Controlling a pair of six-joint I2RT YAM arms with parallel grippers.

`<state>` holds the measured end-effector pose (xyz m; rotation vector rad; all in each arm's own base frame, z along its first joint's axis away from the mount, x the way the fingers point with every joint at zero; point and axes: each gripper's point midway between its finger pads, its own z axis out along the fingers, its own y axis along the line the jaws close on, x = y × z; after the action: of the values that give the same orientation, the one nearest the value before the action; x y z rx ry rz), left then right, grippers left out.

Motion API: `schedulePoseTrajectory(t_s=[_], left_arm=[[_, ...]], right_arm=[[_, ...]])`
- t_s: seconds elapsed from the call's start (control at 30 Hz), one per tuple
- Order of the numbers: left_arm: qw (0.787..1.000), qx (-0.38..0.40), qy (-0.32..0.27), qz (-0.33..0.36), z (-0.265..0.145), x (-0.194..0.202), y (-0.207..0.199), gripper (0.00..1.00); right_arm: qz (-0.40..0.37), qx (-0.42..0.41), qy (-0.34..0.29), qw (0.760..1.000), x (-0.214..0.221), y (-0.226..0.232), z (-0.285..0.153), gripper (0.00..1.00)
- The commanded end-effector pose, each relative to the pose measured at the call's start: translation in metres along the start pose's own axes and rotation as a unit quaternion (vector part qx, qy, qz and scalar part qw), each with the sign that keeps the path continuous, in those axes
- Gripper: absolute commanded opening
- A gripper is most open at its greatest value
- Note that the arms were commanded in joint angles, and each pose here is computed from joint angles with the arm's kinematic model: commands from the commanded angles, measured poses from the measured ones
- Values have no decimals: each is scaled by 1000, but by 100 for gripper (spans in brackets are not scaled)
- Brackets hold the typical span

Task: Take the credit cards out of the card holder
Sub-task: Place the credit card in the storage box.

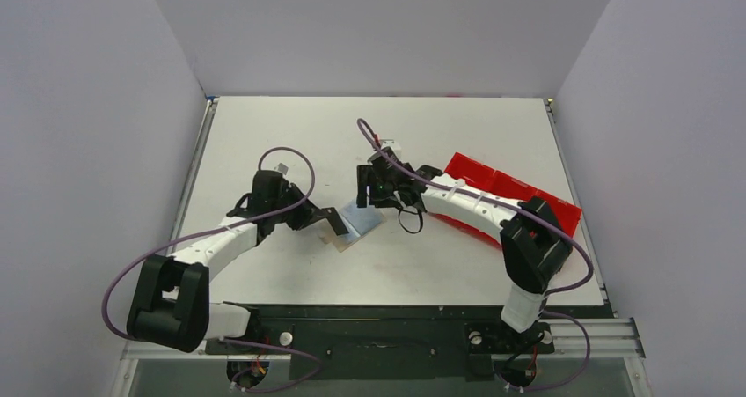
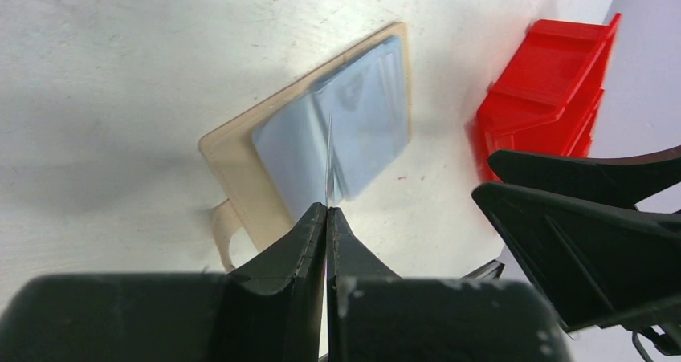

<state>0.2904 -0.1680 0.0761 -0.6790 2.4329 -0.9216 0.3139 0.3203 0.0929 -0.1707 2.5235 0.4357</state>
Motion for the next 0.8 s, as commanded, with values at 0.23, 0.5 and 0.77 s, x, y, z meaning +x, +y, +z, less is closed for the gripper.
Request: schedulePoseTrajectory(t_s=[0.23, 0.5, 0.77], left_arm=[[990, 134, -4, 39, -36, -16, -81, 0], [961, 270, -11, 62, -66, -23, -143, 0], [936, 349, 9, 52, -81, -23, -174, 0]], right_arm=[[44, -178, -64, 981, -33, 22, -46, 67], [68, -306, -94, 945, -47, 38, -85, 67], [74, -368, -118, 919, -57, 50, -114, 63]])
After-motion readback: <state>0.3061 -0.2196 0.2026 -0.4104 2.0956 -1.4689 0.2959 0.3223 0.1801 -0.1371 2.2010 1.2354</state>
